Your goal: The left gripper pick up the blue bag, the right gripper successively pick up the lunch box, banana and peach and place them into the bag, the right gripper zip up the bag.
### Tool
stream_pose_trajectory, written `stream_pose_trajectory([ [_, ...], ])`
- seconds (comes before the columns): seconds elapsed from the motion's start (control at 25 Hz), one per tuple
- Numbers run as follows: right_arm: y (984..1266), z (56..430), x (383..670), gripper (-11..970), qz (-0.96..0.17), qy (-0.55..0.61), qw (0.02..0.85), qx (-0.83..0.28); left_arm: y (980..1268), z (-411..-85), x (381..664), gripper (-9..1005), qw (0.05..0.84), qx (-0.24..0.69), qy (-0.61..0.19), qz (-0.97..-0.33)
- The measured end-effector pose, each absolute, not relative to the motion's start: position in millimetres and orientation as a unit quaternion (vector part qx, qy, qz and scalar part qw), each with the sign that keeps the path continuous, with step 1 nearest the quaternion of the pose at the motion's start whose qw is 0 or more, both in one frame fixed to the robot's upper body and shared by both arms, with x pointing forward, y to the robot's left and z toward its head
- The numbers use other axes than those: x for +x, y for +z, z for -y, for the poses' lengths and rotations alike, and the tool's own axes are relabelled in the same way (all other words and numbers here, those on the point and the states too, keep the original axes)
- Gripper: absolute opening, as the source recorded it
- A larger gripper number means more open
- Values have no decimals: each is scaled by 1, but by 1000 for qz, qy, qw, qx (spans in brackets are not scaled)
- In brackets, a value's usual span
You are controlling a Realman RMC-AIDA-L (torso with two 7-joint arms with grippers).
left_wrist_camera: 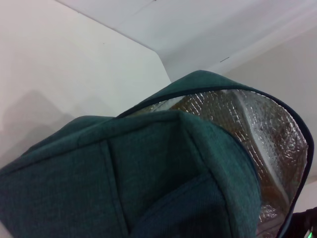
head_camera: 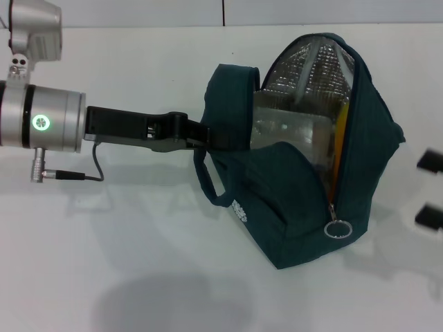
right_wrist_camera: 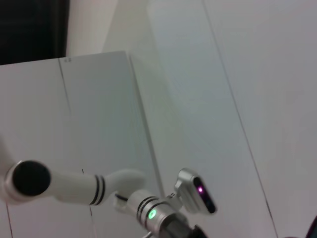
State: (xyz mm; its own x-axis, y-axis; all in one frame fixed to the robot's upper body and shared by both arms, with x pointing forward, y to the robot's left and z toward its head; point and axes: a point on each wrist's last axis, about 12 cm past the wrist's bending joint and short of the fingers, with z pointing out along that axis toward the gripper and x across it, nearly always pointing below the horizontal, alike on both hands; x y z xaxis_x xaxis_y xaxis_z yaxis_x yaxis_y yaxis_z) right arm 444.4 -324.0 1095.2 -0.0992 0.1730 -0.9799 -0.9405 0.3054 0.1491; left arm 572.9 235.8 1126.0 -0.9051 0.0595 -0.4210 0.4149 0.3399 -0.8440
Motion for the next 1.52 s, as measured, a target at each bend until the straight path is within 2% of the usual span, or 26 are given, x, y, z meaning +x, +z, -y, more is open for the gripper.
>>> stream_pose_trajectory([
  [0.2, 1065, 316, 425, 762, -589, 475, 557, -342, 1125, -235, 572, 48, 159, 147, -556, -802],
  [0.48, 1041, 301, 436, 761, -644, 461, 514, -331, 1125, -234, 572, 48, 159, 148, -557, -802],
  [1.08, 1029, 277, 456, 761, -666, 455, 472, -357, 1125, -234, 572, 48, 159, 148, -557, -802],
  [1.52, 1028, 279, 455, 747, -673, 454, 470, -346, 1125, -235, 572, 48, 161, 146, -557, -801],
])
